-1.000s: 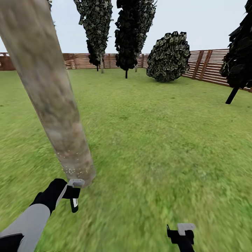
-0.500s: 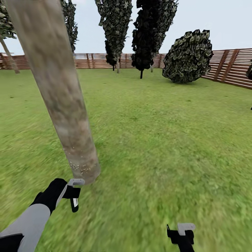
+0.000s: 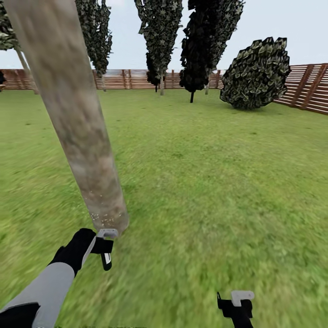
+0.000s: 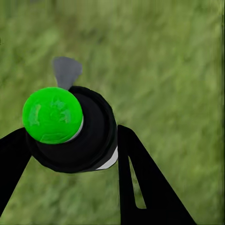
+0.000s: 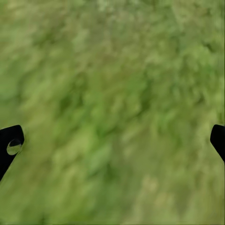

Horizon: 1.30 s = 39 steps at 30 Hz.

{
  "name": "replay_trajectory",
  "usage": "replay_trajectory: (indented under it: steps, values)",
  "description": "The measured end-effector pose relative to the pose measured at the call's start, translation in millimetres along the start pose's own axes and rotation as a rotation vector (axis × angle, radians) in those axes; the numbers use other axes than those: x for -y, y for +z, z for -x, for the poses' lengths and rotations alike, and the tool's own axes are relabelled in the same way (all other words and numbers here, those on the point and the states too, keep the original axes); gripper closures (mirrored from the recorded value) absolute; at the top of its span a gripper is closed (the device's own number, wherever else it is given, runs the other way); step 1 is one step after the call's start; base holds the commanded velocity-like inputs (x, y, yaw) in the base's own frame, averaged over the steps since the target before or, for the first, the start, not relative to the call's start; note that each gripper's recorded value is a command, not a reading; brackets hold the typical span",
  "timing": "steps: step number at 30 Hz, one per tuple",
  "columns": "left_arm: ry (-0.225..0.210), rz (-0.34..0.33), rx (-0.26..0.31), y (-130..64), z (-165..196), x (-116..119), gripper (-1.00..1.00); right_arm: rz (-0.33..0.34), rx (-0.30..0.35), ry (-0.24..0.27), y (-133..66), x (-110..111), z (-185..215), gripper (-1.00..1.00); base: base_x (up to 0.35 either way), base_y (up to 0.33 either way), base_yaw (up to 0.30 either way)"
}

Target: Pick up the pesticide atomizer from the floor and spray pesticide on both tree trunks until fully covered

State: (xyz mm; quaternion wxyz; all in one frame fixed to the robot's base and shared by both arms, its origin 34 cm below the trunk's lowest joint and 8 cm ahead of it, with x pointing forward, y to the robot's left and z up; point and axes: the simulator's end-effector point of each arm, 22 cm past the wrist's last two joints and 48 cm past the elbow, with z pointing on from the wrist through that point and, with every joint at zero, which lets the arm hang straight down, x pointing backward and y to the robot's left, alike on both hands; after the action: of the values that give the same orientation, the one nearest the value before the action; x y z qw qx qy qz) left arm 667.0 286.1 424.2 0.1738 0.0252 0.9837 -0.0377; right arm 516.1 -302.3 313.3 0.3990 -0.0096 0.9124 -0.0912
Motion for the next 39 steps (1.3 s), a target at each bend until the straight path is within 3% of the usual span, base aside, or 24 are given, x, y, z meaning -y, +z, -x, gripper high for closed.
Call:
replay_trajectory:
  steps: [2,4,7,10,11,13,14,18,20,22,24,28,31,35,39]
  values:
    - [0.001,-0.002,-0.005,-1.9,3,4,1.00,0.000,0.000,0.000,0.0,0,0,-1.00,0.000,-0.007,0.275]
    - [-0.016,-0.007,-0.054,-6.5,1,7,1.00,0.000,0.000,0.000,0.0,0,0,-1.00,0.000,-0.002,0.277]
    - [-0.041,-0.004,-0.091,-25.5,24,5,1.00,0.000,0.000,0.000,0.0,0,0,-1.00,0.000,0.000,0.274]
    - [-0.049,0.010,-0.077,-45.0,56,-2,1.00,0.000,0.000,0.000,0.0,0,0,-1.00,0.000,0.000,0.106]
    - [-0.048,0.004,-0.072,-46.3,59,2,1.00,0.000,0.000,0.000,0.0,0,0,-1.00,0.000,0.000,0.021]
    - [-0.028,-0.045,-0.037,-53.6,85,43,1.00,-0.001,0.000,-0.001,0.0,1,0,-1.00,0.000,0.000,0.007]
    - [-0.010,-0.023,-0.030,-55.8,92,47,1.00,-0.002,0.000,0.000,0.1,1,0,-1.00,0.000,0.000,0.003]
    - [-0.017,0.053,-0.032,-59.8,94,13,1.00,-0.001,0.000,-0.001,0.1,1,0,-1.00,0.000,0.000,0.000]
    - [-0.045,0.124,-0.038,-66.8,89,-39,1.00,-0.001,0.000,-0.002,0.1,1,0,-1.00,0.000,0.000,0.000]
    - [-0.073,0.158,-0.042,-72.1,82,-74,1.00,-0.001,0.000,-0.001,0.1,1,0,-1.00,0.000,0.000,0.000]
    - [-0.083,0.150,-0.044,-70.9,80,-75,1.00,-0.001,0.000,-0.001,0.1,1,0,-1.00,0.000,0.000,0.000]
    - [-0.061,0.093,-0.044,-61.9,82,-33,1.00,-0.001,0.000,-0.001,0.1,1,0,-1.00,0.000,0.000,0.160]
    - [-0.052,0.100,-0.038,-63.4,85,-33,1.00,-0.001,0.000,-0.001,0.1,1,0,-1.00,0.000,0.000,0.260]
    - [-0.061,0.123,-0.031,-67.6,86,-50,1.00,-0.001,0.000,-0.001,0.1,1,0,-1.00,0.011,-0.116,0.080]
    - [-0.059,0.113,-0.028,-66.8,87,-44,1.00,-0.001,0.001,-0.002,0.0,1,0,-1.00,0.112,-0.255,0.007]
